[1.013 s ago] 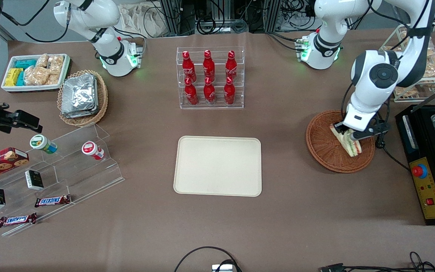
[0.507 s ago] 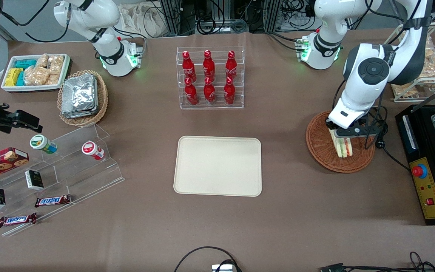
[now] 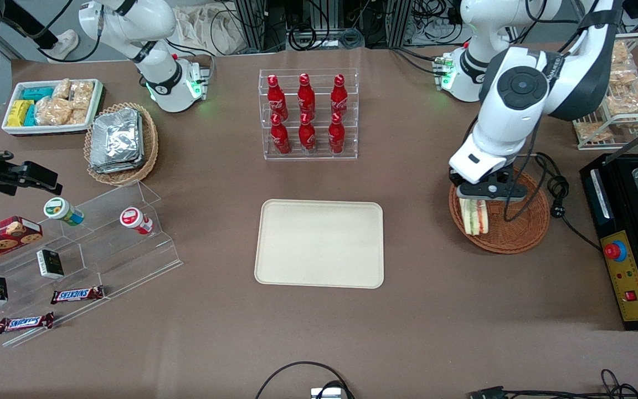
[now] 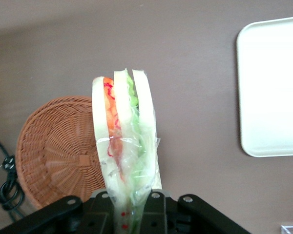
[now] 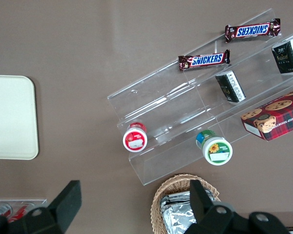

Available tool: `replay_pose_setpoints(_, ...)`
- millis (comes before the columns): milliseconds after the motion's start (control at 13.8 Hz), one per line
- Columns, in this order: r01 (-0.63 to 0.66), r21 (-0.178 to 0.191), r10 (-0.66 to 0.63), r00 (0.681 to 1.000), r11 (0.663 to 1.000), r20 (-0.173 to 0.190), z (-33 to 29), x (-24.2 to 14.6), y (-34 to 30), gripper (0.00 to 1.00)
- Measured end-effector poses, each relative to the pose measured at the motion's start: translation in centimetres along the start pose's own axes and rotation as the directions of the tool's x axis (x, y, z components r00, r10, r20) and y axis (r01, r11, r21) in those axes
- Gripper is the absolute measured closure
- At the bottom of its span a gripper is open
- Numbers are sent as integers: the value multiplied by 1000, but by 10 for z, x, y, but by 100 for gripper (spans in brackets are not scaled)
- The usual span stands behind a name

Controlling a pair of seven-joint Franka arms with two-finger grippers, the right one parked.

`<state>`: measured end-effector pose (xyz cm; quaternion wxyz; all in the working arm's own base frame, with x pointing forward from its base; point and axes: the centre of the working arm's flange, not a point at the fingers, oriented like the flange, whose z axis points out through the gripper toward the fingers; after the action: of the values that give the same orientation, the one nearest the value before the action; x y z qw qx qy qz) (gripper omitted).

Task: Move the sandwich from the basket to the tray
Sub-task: 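Carry the sandwich with the left gripper over to the cream tray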

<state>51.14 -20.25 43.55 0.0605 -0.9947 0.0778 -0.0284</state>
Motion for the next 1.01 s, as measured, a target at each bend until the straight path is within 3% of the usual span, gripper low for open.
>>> replay_pose_setpoints(434,-67,-55,67,998,996,3,9,24,72,84)
replay_pose_setpoints(1013,-1,-145,4,1000,989,21,60,65,143,83)
